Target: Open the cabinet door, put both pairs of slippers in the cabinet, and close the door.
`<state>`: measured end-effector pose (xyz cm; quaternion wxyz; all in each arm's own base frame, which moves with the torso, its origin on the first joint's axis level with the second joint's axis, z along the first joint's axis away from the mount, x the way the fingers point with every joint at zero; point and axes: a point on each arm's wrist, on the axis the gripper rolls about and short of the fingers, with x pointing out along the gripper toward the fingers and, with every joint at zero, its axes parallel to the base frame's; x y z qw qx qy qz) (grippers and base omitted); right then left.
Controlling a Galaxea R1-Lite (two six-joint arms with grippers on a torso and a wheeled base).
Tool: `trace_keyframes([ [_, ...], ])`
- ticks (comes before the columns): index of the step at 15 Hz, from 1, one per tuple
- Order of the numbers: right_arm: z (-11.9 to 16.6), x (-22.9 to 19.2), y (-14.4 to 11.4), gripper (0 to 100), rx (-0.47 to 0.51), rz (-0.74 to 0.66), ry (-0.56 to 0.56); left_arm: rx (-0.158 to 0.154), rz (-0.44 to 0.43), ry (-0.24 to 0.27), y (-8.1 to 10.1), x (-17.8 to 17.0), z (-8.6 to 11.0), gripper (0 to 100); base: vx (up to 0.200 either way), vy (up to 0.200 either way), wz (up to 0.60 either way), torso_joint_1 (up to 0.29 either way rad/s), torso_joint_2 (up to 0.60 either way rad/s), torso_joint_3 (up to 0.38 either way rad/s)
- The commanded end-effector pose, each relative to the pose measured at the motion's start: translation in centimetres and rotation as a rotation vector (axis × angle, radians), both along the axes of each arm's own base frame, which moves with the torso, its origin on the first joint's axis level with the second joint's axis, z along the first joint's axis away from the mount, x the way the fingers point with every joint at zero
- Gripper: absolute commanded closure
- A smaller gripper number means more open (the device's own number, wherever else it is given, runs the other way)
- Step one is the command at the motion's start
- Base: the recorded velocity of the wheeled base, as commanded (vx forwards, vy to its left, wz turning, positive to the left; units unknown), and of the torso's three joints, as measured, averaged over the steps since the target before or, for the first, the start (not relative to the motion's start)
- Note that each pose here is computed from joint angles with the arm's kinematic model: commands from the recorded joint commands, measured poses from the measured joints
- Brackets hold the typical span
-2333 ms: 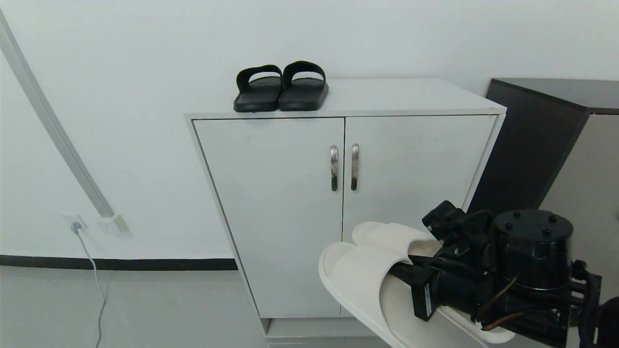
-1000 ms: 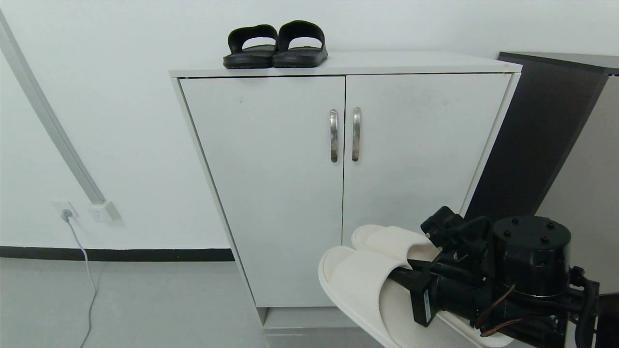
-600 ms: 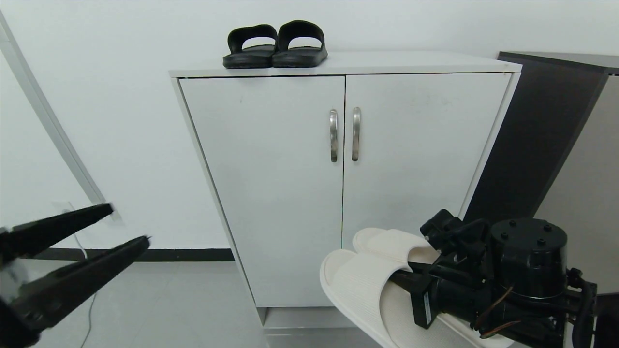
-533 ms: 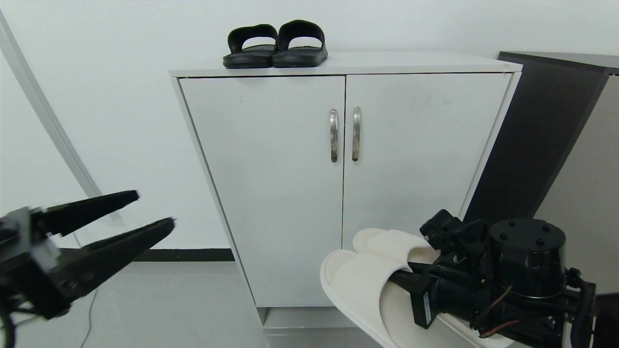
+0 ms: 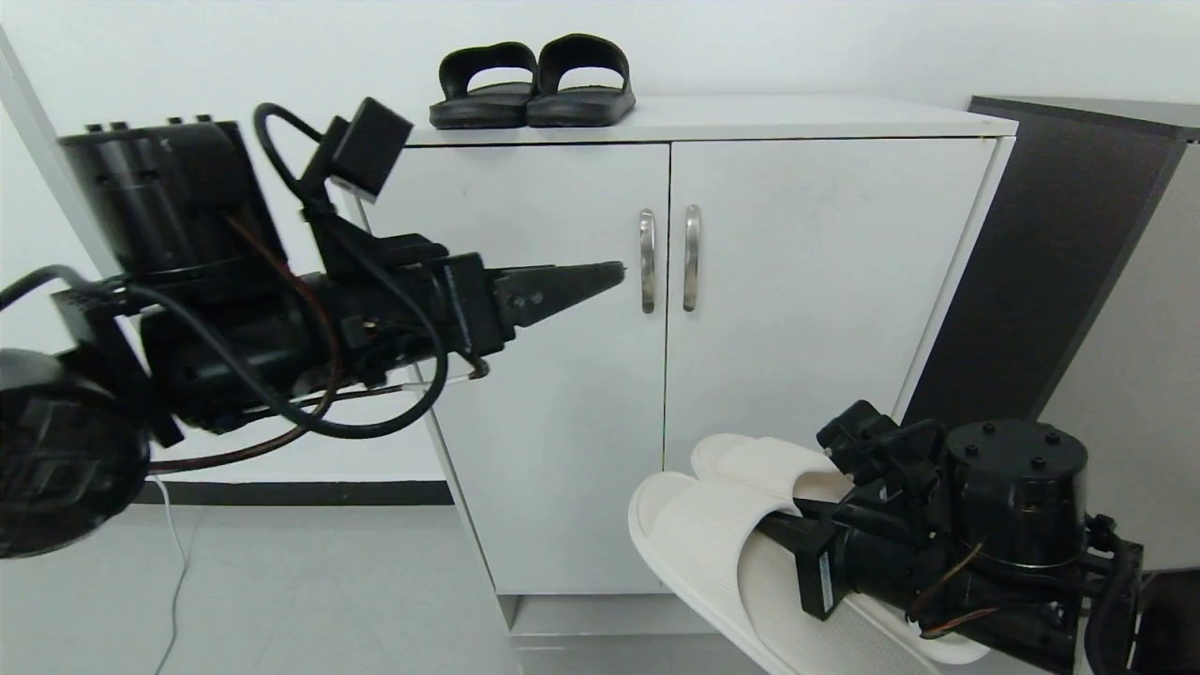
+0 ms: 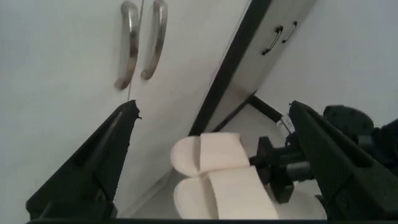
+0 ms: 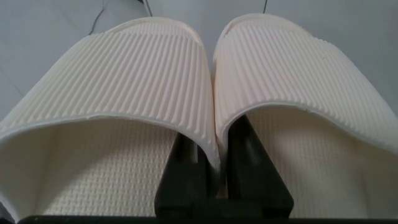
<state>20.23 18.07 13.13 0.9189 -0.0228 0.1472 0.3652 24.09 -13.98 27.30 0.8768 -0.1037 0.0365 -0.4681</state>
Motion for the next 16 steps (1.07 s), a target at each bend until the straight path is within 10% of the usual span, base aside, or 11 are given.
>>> trace_keyframes([
  [1, -0.3, 0.0, 0.0, 100, -0.007, 0.001, 0.008, 0.012, -0.086, 0.024, -4.2, 2.0, -0.9, 0, 0.0, 0.0, 0.0, 0.0, 0.0, 0.0],
  [11, -0.3, -0.9, 0.0, 100, -0.006, 0.022, 0.007, -0.009, -0.191, 0.0, -9.6, 8.3, -1.5, 0, 0.0, 0.0, 0.0, 0.0, 0.0, 0.0],
  [16, -1.0, -0.8, 0.0, 100, -0.021, 0.022, 0.024, -0.027, -0.154, 0.004, -8.7, 8.8, -1.0, 0, 0.0, 0.0, 0.0, 0.0, 0.0, 0.0],
])
